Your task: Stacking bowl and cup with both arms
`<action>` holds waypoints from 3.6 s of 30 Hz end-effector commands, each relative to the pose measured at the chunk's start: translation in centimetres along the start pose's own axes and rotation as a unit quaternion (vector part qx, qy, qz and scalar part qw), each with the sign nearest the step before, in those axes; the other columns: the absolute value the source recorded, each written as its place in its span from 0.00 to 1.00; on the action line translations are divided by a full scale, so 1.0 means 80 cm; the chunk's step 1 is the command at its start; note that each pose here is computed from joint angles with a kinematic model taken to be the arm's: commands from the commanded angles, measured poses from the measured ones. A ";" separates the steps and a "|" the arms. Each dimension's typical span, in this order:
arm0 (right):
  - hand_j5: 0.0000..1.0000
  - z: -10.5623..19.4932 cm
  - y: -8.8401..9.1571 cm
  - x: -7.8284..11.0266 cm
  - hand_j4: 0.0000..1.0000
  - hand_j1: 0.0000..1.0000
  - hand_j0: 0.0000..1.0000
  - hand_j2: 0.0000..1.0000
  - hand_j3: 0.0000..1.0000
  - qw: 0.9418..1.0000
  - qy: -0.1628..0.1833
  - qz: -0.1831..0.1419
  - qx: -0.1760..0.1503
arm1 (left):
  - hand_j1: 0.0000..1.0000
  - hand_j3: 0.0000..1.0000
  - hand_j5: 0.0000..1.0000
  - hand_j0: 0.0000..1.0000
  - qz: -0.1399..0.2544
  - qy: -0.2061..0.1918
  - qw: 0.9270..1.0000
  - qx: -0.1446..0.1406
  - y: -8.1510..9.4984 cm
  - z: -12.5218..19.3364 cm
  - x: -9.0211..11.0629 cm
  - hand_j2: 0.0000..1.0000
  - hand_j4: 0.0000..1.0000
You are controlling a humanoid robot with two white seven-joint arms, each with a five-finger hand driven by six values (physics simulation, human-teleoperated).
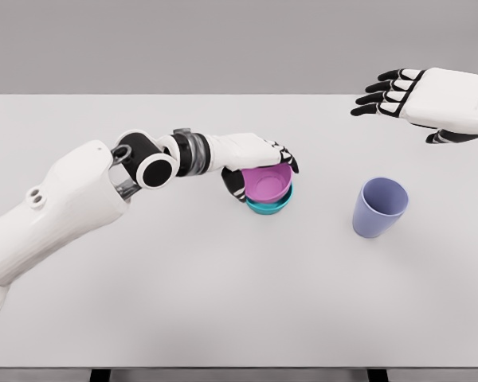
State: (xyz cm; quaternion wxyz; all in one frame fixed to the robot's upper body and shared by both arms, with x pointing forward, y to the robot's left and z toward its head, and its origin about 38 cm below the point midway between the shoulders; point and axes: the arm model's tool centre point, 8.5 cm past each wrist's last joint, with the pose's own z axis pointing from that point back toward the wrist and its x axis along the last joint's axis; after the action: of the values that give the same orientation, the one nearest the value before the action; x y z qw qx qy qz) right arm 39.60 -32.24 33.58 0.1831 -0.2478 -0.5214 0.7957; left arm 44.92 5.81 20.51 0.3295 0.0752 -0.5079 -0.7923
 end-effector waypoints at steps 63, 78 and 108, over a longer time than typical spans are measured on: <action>1.00 -0.016 0.098 0.026 1.00 1.00 1.00 1.00 1.00 0.991 -0.034 -0.033 0.128 | 1.00 1.00 1.00 1.00 0.246 -0.132 0.916 0.288 -0.091 0.345 -0.153 1.00 1.00; 1.00 -0.033 0.106 0.034 1.00 1.00 1.00 1.00 1.00 0.990 -0.050 -0.042 0.128 | 1.00 1.00 1.00 1.00 0.248 -0.132 0.915 0.289 -0.092 0.344 -0.153 1.00 1.00; 0.67 -0.054 0.120 0.042 0.67 0.67 0.67 0.67 0.67 0.988 -0.068 -0.064 0.126 | 1.00 1.00 1.00 1.00 0.249 -0.133 0.915 0.289 -0.093 0.342 -0.153 1.00 1.00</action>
State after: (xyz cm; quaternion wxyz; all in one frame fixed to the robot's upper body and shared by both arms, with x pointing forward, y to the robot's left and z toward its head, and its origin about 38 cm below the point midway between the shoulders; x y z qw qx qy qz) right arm 39.11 -30.92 22.69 0.2240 -0.1370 -0.4401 0.8587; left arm 38.60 35.74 24.38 0.4083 -0.0658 -0.7549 -0.5089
